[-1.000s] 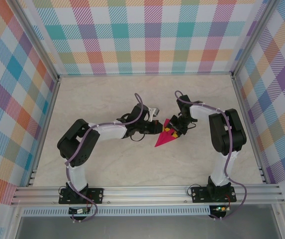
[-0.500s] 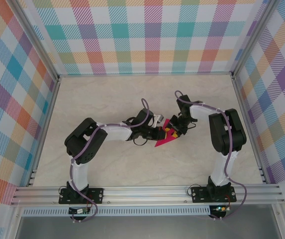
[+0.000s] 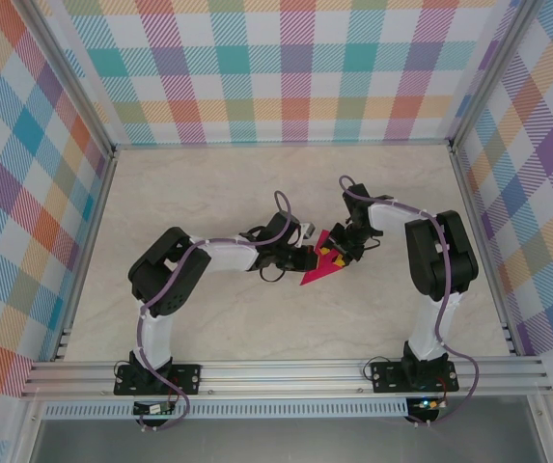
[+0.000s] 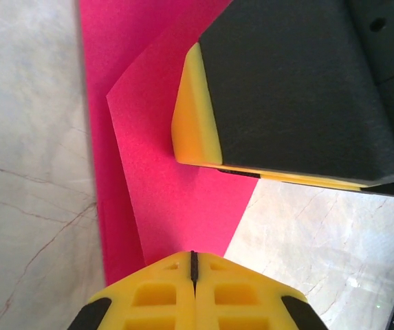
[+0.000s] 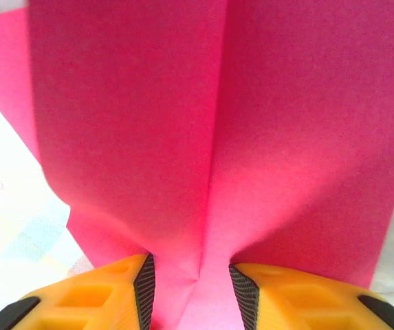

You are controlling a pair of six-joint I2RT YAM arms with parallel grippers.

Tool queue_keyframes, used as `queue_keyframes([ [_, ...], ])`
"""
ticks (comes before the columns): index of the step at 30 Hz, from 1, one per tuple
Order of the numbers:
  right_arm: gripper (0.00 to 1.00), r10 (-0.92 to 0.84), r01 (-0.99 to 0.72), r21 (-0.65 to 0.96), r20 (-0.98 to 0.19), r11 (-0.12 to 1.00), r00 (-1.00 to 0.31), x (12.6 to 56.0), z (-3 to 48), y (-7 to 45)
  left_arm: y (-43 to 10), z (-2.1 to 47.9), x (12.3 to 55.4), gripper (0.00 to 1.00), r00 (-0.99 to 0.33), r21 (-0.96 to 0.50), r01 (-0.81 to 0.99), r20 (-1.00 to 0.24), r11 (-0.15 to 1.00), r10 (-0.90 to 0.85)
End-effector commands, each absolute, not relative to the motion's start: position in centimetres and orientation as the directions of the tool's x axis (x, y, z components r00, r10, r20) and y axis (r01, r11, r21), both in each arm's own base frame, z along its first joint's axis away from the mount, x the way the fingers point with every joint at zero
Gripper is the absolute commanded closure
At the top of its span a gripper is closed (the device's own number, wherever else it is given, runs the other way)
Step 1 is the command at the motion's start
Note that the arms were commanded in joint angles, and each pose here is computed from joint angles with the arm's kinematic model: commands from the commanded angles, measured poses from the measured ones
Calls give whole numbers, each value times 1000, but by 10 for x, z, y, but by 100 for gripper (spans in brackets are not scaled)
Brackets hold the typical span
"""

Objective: Fold a paper plane with a square sheet of paper (pick it up from the middle)
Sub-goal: Fourth fold the wing at the center of the table.

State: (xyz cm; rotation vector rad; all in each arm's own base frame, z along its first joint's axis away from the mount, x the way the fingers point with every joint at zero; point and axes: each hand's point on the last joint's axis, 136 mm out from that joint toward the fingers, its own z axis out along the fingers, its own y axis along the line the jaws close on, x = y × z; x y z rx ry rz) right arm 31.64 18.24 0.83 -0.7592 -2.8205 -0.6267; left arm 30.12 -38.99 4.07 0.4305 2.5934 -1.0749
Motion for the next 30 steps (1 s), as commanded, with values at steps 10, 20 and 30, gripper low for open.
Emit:
queue_keyframes([
  [10,59,499,537,63,288,841,-817,269,-58,143,-389,28,306,100,-910,-585,379,-378,717,172],
  [20,59,493,531,62,294,845,-819,269,-59,144,-386,22,306,100,-913,-574,370,-369,730,173],
  [30,58,491,528,52,299,848,-818,270,-62,144,-383,19,305,100,-916,-564,362,-362,742,172],
])
